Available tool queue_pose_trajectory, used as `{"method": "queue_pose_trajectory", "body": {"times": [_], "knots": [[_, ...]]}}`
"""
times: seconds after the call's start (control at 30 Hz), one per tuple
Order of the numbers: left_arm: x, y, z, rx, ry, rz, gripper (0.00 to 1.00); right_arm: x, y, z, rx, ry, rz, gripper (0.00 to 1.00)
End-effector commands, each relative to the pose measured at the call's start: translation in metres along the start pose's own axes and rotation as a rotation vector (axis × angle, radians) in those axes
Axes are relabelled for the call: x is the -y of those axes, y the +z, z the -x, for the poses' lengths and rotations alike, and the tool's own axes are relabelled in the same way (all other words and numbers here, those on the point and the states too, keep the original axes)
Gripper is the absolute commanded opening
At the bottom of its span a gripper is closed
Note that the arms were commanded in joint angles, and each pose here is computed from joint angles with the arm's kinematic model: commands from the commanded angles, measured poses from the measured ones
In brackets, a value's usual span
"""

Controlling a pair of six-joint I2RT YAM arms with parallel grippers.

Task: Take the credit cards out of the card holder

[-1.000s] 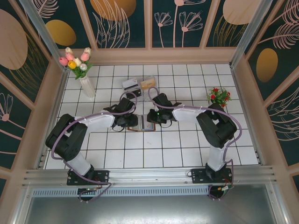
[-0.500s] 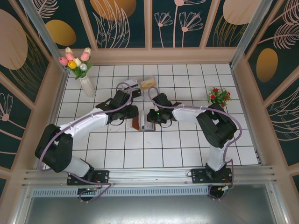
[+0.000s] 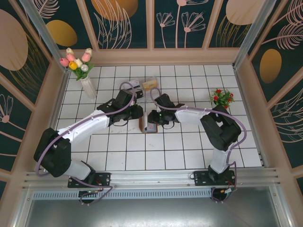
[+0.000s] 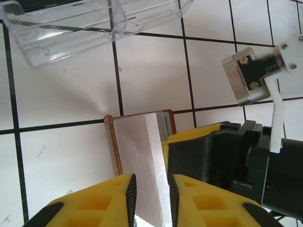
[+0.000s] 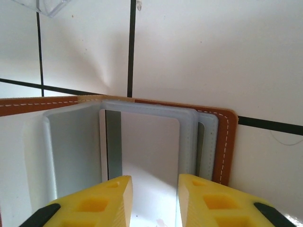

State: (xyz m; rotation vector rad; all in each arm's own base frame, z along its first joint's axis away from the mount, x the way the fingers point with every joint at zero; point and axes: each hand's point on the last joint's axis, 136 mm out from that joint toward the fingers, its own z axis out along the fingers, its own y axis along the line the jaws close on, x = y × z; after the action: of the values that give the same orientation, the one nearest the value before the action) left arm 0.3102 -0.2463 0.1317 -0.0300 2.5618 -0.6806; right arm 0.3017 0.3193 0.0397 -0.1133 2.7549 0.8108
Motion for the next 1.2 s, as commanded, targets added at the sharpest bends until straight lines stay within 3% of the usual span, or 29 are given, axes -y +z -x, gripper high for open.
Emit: {"method": "queue_pose_trajectory", "body": {"times": [0.0, 0.13, 0.3, 0.6, 0.73, 0.9, 1.17], "knots": [[0.005, -0.013, 0.009, 0.055, -0.026, -0.02, 0.27, -0.02, -0.018, 0.009, 0.039, -0.053, 0.019, 0.37], [-0.007, -0.013, 0.001, 0.051, -0.033, 0.013, 0.26, -0.03, -0.022, 0.012, 0.057, -0.088, 0.017, 0.4], [-0.012, -0.014, -0.001, 0.06, -0.047, 0.028, 0.25, -0.049, -0.022, 0.012, 0.049, -0.131, 0.067, 0.38], [-0.016, -0.016, -0.007, 0.072, -0.086, 0.015, 0.17, -0.092, -0.009, 0.004, -0.031, -0.153, 0.31, 0.23], [-0.02, -0.011, -0.013, 0.06, -0.11, 0.014, 0.12, -0.092, 0.002, 0.002, -0.058, -0.135, 0.328, 0.13], [-0.025, -0.004, -0.019, 0.049, -0.134, 0.022, 0.1, -0.086, 0.014, 0.0, -0.076, -0.112, 0.315, 0.08], [-0.022, 0.009, -0.022, 0.026, -0.15, -0.011, 0.09, -0.08, 0.027, -0.007, -0.11, -0.076, 0.331, 0.13]]}}
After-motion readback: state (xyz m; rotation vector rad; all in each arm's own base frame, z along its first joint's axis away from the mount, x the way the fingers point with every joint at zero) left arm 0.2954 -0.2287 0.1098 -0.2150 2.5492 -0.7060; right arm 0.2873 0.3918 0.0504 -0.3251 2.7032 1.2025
